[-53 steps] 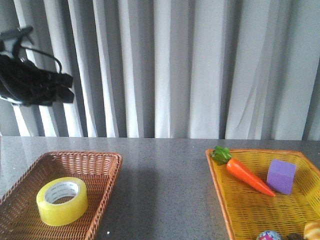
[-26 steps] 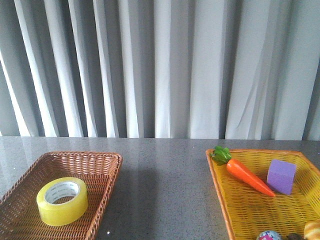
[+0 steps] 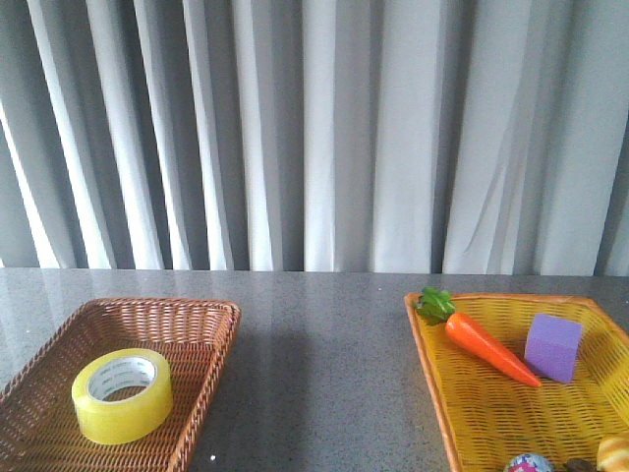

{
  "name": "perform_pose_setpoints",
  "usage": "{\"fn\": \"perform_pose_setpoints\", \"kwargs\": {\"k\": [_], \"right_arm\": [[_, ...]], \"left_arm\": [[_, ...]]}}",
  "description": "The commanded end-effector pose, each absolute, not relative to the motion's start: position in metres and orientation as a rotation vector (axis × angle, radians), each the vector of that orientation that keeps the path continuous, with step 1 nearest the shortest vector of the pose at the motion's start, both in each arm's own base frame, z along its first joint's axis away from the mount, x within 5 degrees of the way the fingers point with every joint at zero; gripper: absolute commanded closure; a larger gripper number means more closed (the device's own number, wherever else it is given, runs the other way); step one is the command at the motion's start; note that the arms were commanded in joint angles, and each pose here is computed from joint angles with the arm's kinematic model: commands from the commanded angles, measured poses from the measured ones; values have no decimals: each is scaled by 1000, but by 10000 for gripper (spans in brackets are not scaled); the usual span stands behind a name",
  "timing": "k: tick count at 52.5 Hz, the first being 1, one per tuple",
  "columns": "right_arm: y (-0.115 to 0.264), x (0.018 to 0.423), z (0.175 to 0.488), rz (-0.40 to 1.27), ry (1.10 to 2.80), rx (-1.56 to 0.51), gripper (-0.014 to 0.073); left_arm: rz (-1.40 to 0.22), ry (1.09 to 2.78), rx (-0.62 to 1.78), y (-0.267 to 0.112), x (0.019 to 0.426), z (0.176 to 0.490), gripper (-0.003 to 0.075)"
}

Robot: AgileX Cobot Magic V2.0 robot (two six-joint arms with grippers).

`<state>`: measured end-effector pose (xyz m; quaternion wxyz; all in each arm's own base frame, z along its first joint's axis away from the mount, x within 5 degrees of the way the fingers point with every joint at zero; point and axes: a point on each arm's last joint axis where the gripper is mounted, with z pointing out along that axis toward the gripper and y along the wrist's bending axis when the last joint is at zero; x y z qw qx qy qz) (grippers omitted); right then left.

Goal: Transfer tape with both arms

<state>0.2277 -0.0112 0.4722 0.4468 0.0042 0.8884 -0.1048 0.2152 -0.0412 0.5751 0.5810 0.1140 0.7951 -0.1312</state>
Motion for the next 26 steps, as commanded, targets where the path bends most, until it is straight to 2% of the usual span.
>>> {"fn": "perform_pose_setpoints", "kwargs": {"k": [1, 7, 13, 19, 26], "right_arm": [[-14, 221, 488, -285, 2098, 4, 603], [-14, 221, 488, -285, 2098, 4, 603], [-14, 221, 488, -285, 2098, 4, 603], [-14, 221, 488, -285, 2098, 4, 603], [-14, 221, 488, -285, 2098, 4, 603]], "left_arm": [[-320, 1766, 252, -42, 211, 587, 728], [-229, 1754, 241, -35, 198, 590, 728], [-111, 1730, 216, -23, 158, 584, 728], [-8, 1703, 195, -14, 125, 554, 728], [97, 1588, 186, -5, 90, 494, 727]]}}
